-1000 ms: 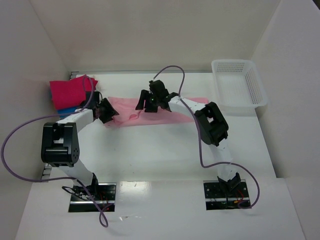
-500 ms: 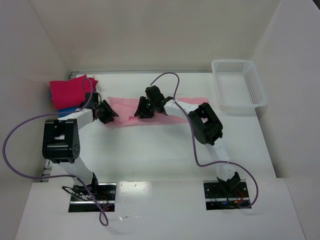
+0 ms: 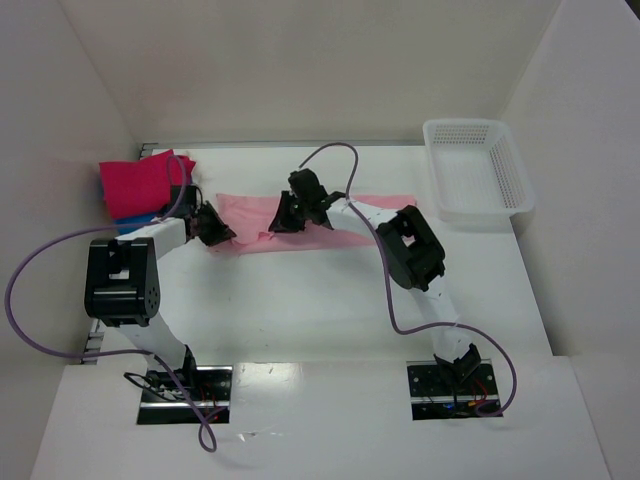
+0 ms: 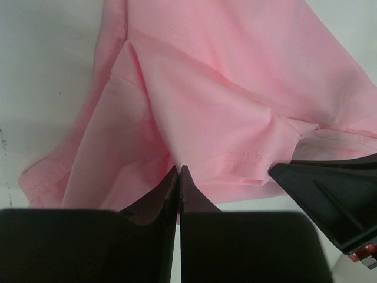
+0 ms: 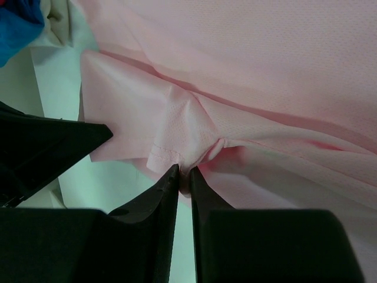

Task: Fold and stack the t-shirts
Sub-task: Fold the other side of the tshirt into a rectangle

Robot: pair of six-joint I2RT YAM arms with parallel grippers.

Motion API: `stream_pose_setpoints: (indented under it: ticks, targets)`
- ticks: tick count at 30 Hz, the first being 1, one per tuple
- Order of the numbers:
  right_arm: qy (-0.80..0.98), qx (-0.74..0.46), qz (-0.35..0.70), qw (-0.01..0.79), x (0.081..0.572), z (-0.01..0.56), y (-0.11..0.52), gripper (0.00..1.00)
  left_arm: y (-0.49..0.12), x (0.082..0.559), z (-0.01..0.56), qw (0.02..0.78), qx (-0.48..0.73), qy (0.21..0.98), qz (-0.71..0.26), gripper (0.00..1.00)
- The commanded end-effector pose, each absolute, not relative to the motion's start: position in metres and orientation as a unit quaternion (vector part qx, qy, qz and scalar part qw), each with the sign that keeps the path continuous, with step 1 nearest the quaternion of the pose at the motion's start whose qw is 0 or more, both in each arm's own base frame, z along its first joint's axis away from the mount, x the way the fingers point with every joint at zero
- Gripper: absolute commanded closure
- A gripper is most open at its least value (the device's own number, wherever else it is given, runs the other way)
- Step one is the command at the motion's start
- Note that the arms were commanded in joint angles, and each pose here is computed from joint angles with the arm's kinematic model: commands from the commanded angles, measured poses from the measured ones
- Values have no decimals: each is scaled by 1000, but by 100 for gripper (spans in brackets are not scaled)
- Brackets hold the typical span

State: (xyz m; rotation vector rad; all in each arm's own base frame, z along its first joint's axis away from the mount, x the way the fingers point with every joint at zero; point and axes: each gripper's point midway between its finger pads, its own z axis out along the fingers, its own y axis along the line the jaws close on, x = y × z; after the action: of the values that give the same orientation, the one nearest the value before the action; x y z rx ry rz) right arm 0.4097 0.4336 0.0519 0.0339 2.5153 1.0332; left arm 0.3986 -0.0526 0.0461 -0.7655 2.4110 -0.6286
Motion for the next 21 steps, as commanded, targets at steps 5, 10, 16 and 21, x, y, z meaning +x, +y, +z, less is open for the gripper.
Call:
stream_pose_setpoints:
  ticks: [5,10,16,21]
  targets:
    - [867,6,405,290,447,121,454,82,-55,433,88,314,-240,881,-258,94]
    - [861,15,404,307,471,128,445,82,-44,451,97,328,-244,873,-267,93]
    - [858,30,393,329,502,124,429,73,-43,479,98,332,-220,872,-283,73]
    - [868,24,378,321,511,106,429,55,-45,494,87,325,-215,874,-290,44]
